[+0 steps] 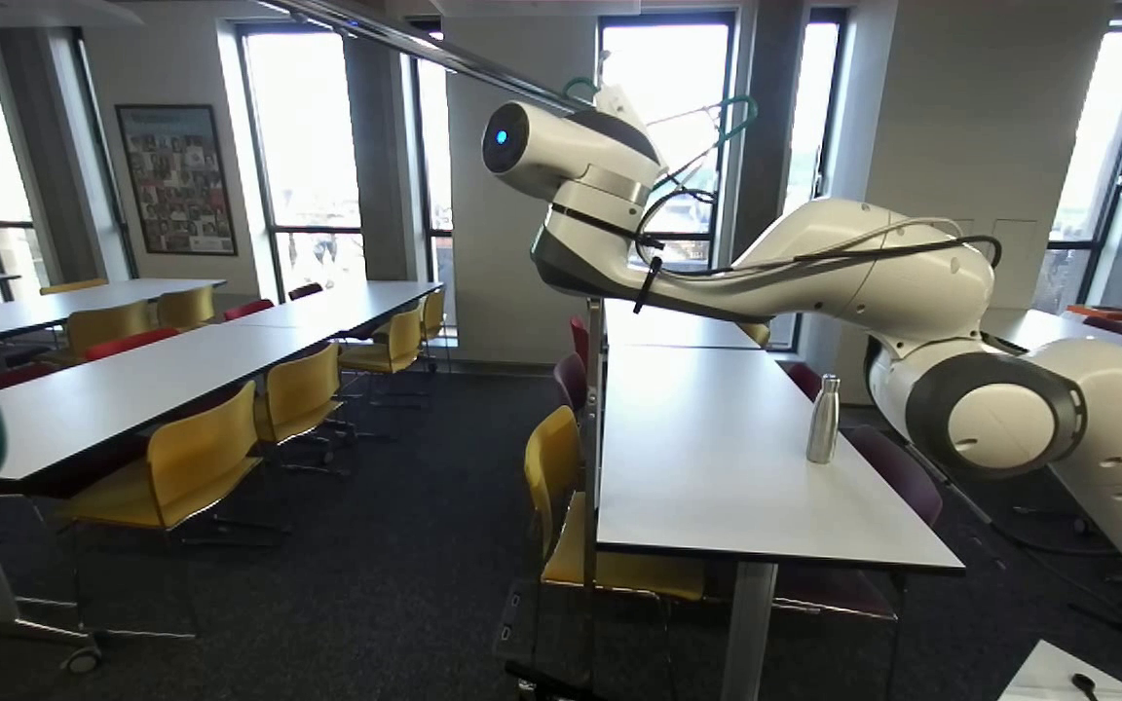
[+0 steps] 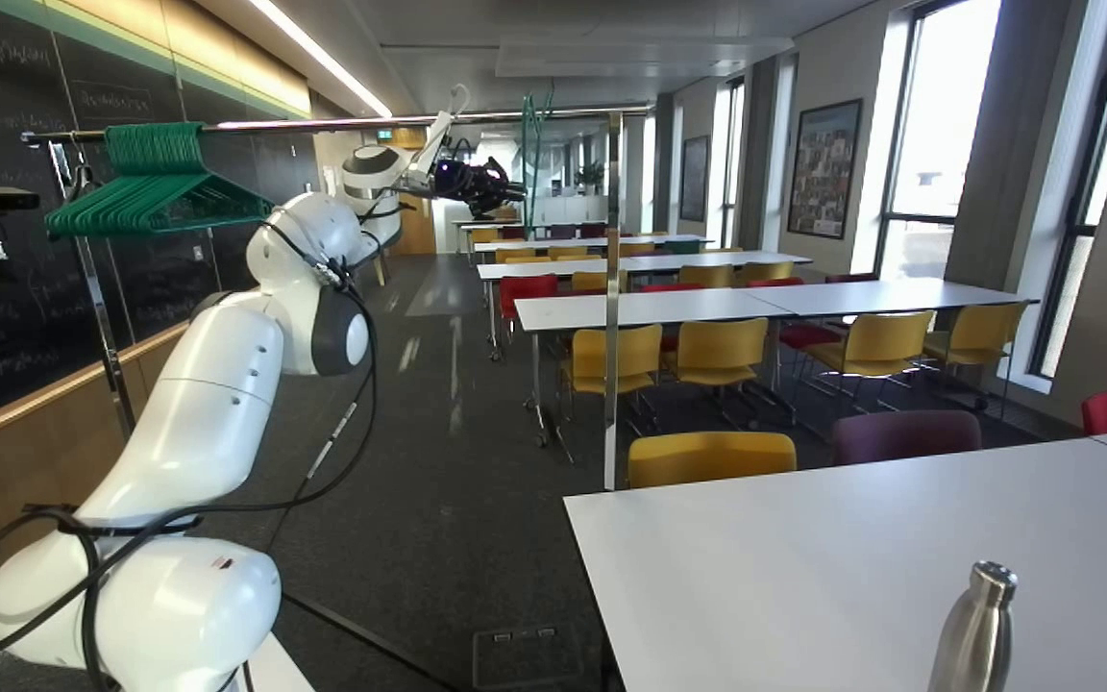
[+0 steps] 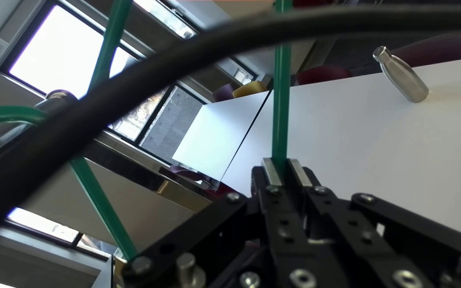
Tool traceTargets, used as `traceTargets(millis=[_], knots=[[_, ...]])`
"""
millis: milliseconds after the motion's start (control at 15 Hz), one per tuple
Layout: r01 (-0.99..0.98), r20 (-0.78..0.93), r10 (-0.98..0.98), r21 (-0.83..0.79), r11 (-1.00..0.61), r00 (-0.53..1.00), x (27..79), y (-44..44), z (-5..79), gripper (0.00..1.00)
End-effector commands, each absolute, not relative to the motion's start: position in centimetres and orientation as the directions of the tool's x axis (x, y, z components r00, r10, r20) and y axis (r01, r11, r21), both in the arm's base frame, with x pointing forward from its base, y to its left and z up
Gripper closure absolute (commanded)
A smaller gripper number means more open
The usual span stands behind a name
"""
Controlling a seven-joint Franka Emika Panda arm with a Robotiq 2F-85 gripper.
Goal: Put the green hanger on the metal rod
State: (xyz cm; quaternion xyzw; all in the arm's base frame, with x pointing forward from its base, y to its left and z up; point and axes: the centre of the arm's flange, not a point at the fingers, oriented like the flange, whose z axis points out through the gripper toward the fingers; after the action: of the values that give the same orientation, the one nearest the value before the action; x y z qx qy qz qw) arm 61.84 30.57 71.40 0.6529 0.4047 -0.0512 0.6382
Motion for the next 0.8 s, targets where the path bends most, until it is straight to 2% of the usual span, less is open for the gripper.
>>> traceTargets(millis=[0,200,267,333,533,733], knots=[[0.617,-0.609,0.446,0.773,0.148,0.655,66.0,32.8,73.8,0.98],[0.624,-0.615,0.437,0.768,0.142,0.656,66.4,32.3,72.8,0.98],[0.619,-0.609,0.432,0.773,0.138,0.665,66.5,32.1,72.6,0.65],[0.613,-0.605,0.429,0.778,0.137,0.671,66.6,32.0,72.4,0.64],[0.511,-0.495,0.491,0.852,0.114,0.717,65.2,32.4,72.5,0.42],[0.455,-0.366,0.578,0.890,-0.011,0.730,61.6,32.7,71.8,0.19]])
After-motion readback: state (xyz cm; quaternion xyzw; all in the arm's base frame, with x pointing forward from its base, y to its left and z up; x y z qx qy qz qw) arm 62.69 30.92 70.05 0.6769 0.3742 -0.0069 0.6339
